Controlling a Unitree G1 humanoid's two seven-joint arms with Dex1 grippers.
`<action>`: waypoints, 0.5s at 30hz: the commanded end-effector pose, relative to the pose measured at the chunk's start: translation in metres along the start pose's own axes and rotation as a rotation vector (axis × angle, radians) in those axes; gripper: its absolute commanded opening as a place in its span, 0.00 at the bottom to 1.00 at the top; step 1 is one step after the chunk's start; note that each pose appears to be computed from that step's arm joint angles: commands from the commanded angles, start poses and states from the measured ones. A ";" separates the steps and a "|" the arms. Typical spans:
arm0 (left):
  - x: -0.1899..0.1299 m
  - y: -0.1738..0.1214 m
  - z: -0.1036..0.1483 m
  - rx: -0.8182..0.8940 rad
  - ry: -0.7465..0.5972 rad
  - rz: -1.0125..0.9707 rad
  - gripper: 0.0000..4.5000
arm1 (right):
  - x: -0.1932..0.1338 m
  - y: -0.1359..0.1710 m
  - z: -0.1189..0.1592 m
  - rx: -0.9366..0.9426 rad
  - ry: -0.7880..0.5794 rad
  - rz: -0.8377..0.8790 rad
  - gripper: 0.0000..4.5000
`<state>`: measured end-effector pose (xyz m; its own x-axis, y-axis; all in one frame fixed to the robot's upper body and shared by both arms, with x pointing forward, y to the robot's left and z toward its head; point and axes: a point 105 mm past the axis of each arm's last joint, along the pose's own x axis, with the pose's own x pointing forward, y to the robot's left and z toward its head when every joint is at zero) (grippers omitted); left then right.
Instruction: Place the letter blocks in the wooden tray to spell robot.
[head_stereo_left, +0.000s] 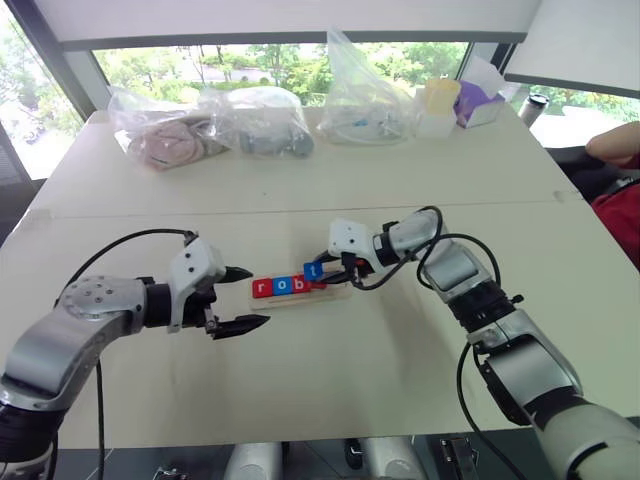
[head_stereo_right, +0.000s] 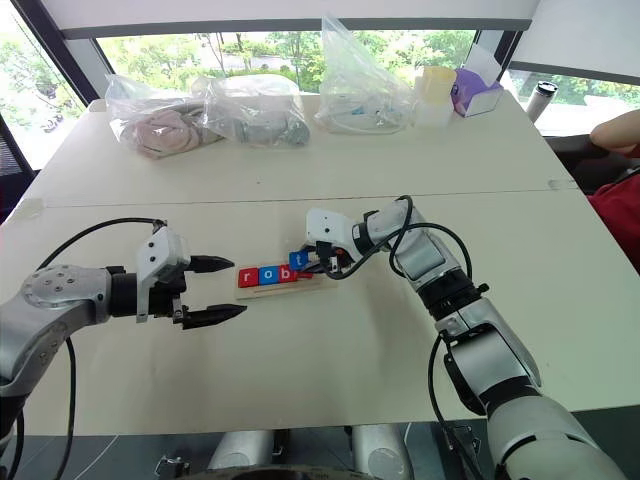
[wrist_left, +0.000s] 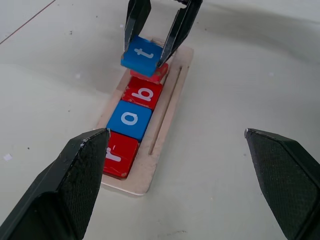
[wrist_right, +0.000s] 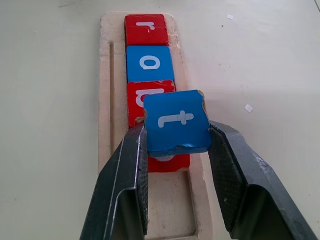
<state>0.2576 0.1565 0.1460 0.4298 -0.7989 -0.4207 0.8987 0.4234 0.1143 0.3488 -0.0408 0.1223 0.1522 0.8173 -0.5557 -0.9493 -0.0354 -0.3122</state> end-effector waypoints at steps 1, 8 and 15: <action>0.000 0.001 0.007 0.035 -0.016 0.007 1.00 | -0.002 -0.003 0.013 -0.059 -0.020 0.002 0.25; 0.000 0.001 0.007 0.034 -0.018 0.011 1.00 | -0.004 0.000 0.006 -0.072 0.014 0.012 0.25; 0.001 0.001 0.008 0.036 -0.023 0.009 1.00 | -0.020 -0.021 0.034 0.041 -0.154 -0.094 0.25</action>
<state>0.2588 0.1545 0.1474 0.4321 -0.8025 -0.4113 0.8983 0.4231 0.1183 0.3516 -0.0384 0.1320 0.1646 0.8559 -0.4903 -0.9602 0.0253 -0.2781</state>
